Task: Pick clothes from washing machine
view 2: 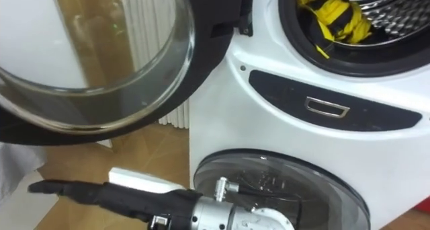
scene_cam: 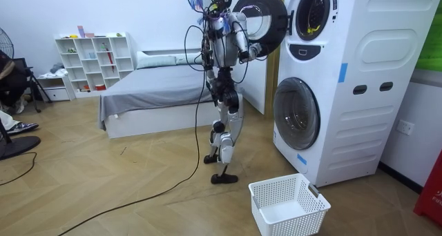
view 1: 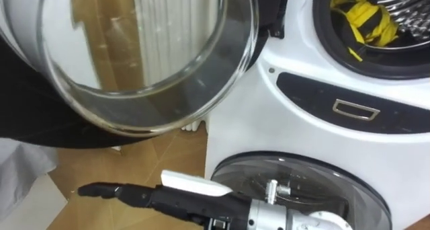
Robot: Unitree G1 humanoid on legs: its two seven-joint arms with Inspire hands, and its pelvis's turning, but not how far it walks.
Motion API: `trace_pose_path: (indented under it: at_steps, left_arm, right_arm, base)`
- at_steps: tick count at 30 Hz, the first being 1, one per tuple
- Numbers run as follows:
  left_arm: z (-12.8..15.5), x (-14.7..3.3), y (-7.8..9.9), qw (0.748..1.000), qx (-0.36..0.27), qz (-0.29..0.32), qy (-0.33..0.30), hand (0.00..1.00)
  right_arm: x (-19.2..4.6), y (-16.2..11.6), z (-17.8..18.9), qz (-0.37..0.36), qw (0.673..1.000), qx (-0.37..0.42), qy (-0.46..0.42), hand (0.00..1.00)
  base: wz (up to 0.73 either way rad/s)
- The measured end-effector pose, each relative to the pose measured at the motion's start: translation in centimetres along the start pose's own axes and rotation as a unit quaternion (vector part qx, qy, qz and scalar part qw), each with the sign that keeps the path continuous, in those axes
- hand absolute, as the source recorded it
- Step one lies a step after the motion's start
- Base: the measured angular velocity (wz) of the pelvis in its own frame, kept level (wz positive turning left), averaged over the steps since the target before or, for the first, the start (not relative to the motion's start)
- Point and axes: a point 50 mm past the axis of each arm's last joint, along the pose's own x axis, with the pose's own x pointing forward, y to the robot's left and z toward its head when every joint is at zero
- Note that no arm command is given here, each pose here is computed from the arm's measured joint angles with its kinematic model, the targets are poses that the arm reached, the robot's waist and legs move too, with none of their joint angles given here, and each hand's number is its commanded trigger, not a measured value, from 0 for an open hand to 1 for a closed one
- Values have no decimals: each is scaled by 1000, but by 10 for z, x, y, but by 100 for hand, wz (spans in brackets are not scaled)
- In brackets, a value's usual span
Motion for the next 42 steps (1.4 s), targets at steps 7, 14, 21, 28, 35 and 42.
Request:
trace_pose_path:
  at_steps: [7,14,21,28,35,42]
  left_arm:
    - [-7,-2,-4,999,-31,25,12,0]
    - [0,-1,-3,998,-45,37,5,0]
    - [-4,-1,-2,998,-46,37,23,0]
    - [-11,-3,4,996,-64,46,30,0]
    - [-23,-6,1,995,-80,49,41,0]
    - [-24,-6,0,995,-78,39,45,0]
  right_arm:
    - [-49,0,-53,-139,969,-55,197,0]
    - [-98,-31,-68,-293,888,-166,313,0]
    - [-116,-51,-65,-379,831,-228,338,0]
    - [-107,-72,-51,-407,824,-255,302,0]
    - [-105,-84,-27,-444,806,-294,260,0]
    - [-105,-86,-24,-454,790,-320,259,0]
  base:
    - [-13]
    - [-23]
    - [-24]
    - [-13]
    - [-2]
    - [6]
